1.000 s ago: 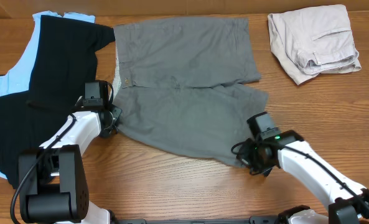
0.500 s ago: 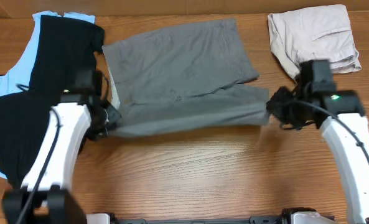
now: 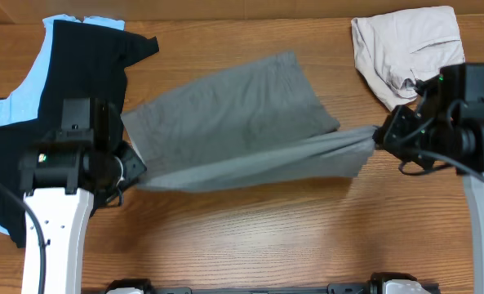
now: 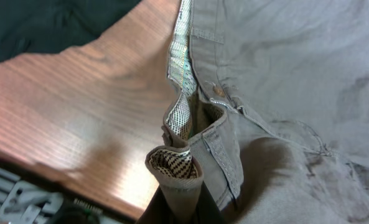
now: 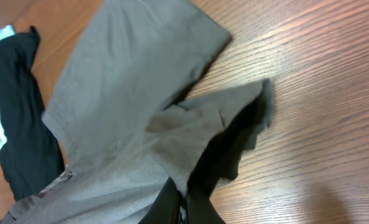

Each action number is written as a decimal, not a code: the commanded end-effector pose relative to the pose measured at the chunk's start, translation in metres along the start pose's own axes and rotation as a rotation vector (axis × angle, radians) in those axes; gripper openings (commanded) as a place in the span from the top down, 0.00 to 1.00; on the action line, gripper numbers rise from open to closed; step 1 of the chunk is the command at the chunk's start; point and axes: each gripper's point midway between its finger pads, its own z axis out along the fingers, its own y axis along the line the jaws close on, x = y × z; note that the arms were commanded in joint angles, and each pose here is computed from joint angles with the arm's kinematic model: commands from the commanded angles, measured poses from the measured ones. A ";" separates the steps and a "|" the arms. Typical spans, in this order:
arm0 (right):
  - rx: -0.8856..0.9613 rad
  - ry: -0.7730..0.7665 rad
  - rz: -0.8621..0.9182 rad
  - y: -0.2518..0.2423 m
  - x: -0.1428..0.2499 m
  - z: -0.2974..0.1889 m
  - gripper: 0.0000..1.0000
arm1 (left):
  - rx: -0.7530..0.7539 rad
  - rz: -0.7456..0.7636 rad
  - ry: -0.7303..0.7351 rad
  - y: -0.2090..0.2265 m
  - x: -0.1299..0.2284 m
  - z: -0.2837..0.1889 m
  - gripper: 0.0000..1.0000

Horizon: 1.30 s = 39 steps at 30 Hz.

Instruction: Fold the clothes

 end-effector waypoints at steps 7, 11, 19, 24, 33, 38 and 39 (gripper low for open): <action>0.024 -0.190 -0.163 0.004 -0.045 -0.012 0.96 | -0.106 -0.030 -0.064 0.027 -0.002 -0.006 0.96; 0.013 -0.202 -0.175 0.011 -0.074 0.014 0.96 | -0.149 -0.098 -0.097 0.035 -0.008 0.011 0.96; -0.056 -0.172 -0.274 0.041 -0.115 0.096 0.96 | -0.190 -0.219 -0.230 0.044 -0.032 0.056 0.96; -0.084 -0.186 -0.317 0.060 -0.131 0.142 0.96 | -0.191 -0.256 -0.334 0.041 -0.056 0.075 0.96; -0.067 -0.229 -0.332 0.059 -0.157 0.200 0.96 | -0.179 -0.284 -0.487 0.024 -0.107 0.099 0.96; -0.079 -0.250 -0.340 0.061 -0.167 0.223 0.96 | -0.199 -0.303 -0.572 0.022 -0.129 0.106 0.96; -0.083 -0.254 -0.344 0.062 -0.168 0.229 0.96 | -0.204 -0.305 -0.578 0.022 -0.131 0.108 0.96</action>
